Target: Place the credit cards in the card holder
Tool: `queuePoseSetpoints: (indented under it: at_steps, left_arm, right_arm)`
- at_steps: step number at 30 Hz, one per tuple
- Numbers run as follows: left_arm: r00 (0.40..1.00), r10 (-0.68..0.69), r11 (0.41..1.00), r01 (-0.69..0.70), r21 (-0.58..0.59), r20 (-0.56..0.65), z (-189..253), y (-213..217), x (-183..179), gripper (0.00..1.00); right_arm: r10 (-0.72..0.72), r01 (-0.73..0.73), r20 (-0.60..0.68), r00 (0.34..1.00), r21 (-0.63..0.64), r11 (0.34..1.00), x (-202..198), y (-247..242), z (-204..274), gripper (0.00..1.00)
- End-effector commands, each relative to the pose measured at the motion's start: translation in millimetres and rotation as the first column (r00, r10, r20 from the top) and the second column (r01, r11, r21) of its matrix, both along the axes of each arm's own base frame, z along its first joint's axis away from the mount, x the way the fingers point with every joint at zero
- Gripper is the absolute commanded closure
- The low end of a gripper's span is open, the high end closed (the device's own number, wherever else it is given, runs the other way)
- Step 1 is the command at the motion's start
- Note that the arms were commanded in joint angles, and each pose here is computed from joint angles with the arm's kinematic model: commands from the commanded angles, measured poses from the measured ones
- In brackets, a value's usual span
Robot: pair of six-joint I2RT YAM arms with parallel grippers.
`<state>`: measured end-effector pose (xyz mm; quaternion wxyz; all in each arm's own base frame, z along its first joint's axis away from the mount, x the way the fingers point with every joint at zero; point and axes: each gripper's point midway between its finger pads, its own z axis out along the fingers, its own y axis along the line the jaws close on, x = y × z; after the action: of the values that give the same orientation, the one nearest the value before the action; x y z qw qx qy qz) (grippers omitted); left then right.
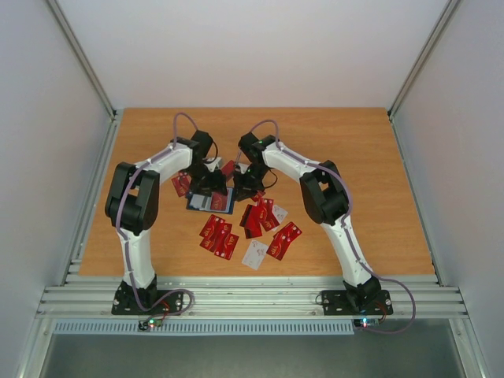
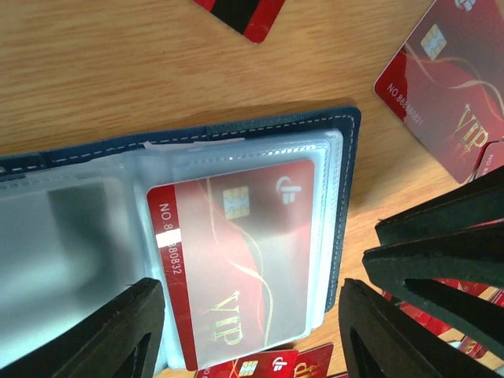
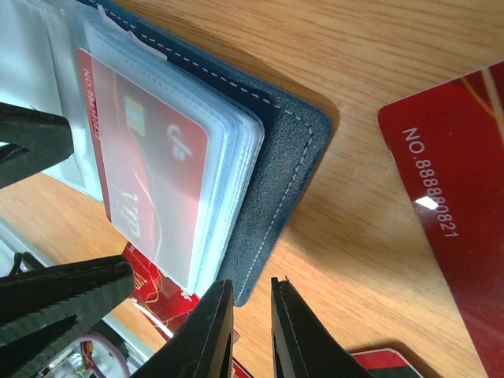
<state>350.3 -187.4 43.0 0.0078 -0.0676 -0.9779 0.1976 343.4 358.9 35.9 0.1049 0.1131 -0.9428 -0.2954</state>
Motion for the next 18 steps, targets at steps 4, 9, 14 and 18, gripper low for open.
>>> queuePoseSetpoints:
  at_steps: [4,9,14,18]
  left_arm:
    - [1.000,-0.013,1.000,0.013,0.000,0.023,-2,-5,15,0.41]
    - [1.000,-0.002,1.000,0.002,-0.006,0.009,-8,-7,16,0.44]
    - [1.000,0.009,1.000,-0.009,0.021,-0.004,-13,-2,15,0.44]
    - [1.000,0.019,0.998,-0.019,0.051,0.005,-11,3,15,0.44]
  right_arm:
    - [-0.004,0.003,0.023,1.000,0.038,0.999,10,11,10,0.85]
    - [-0.003,0.003,0.013,1.000,0.020,1.000,11,10,1,0.85]
    - [0.001,-0.001,-0.003,1.000,0.007,1.000,9,8,-6,0.86]
    - [0.002,-0.002,-0.012,1.000,0.009,1.000,9,10,-9,0.86]
